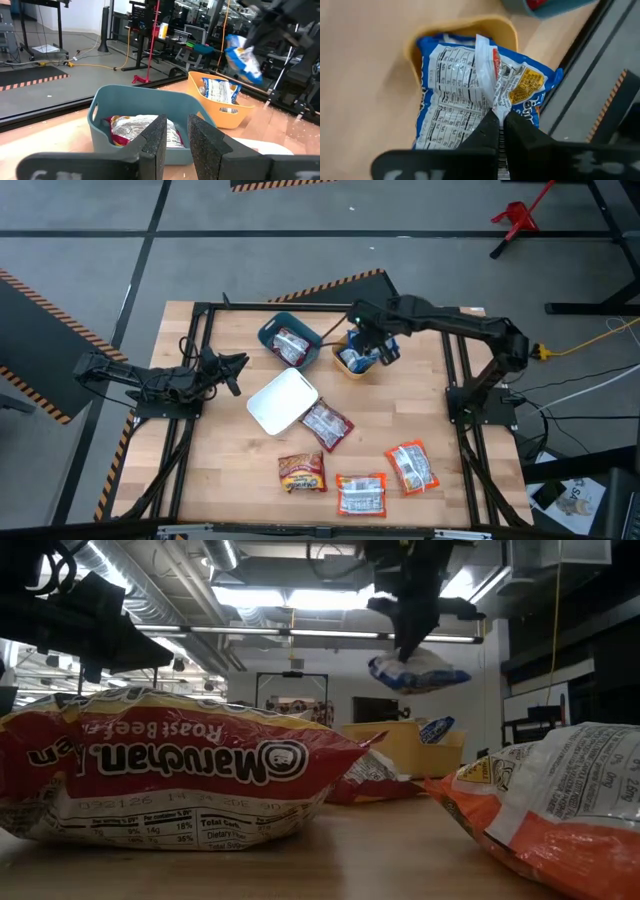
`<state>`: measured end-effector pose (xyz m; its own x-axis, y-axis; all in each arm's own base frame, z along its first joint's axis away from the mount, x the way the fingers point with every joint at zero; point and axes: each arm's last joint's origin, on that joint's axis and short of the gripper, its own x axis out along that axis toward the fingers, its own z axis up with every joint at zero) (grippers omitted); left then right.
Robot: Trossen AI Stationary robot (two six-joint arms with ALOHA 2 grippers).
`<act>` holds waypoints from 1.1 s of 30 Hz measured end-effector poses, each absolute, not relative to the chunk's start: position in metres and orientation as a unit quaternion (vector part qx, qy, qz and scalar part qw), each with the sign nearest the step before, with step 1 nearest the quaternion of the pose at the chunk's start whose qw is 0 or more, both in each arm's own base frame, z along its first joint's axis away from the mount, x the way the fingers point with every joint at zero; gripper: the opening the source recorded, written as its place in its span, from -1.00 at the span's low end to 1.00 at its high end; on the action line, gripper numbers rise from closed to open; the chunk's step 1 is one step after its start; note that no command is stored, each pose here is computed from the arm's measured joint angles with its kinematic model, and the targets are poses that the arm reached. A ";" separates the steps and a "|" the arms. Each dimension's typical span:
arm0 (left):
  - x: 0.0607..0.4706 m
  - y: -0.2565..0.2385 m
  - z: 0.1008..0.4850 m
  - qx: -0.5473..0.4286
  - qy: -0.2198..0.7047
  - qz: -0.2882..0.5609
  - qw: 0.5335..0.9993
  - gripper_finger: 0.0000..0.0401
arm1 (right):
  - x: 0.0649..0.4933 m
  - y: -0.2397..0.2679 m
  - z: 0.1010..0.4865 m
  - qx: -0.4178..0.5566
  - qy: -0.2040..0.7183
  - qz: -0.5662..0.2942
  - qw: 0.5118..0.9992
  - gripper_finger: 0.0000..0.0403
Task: Sort Maruchan noodles
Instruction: Put the blue noodle pack into the yellow bin
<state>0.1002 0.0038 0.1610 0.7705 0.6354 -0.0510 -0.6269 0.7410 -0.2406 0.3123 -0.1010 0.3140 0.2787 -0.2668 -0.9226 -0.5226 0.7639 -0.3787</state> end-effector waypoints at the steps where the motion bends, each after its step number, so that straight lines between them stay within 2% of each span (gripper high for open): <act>1: 0.100 0.004 0.161 -0.123 -0.017 0.338 0.933 -0.63 | 0.312 -0.106 0.312 -0.342 0.597 0.098 0.719 -1.00; 4: 0.100 0.004 0.161 -0.123 -0.017 0.338 0.933 -0.63 | 0.312 -0.119 0.305 -0.363 0.602 0.127 0.700 -1.00; 15: 0.099 0.005 0.161 -0.136 -0.026 0.358 0.923 -0.63 | 0.331 -0.144 0.265 -0.373 0.586 0.228 0.682 -1.00; 24: 0.099 0.006 0.161 -0.134 -0.030 0.376 0.916 -0.63 | 0.337 -0.159 0.243 -0.354 0.587 0.248 0.684 -0.98; 29: 0.099 0.006 0.161 -0.132 -0.029 0.377 0.916 -0.63 | 0.337 -0.160 0.243 -0.359 0.585 0.251 0.683 -0.86; 33: 0.099 0.006 0.161 -0.131 -0.029 0.377 0.917 -0.63 | 0.339 -0.158 0.243 -0.364 0.582 0.249 0.683 -0.65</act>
<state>0.0985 0.0056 0.1612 0.7147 0.6980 -0.0457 -0.6828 0.6820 -0.2621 0.3390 -0.1582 0.2429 0.1987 -0.0836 -0.9765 -0.7638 0.6111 -0.2078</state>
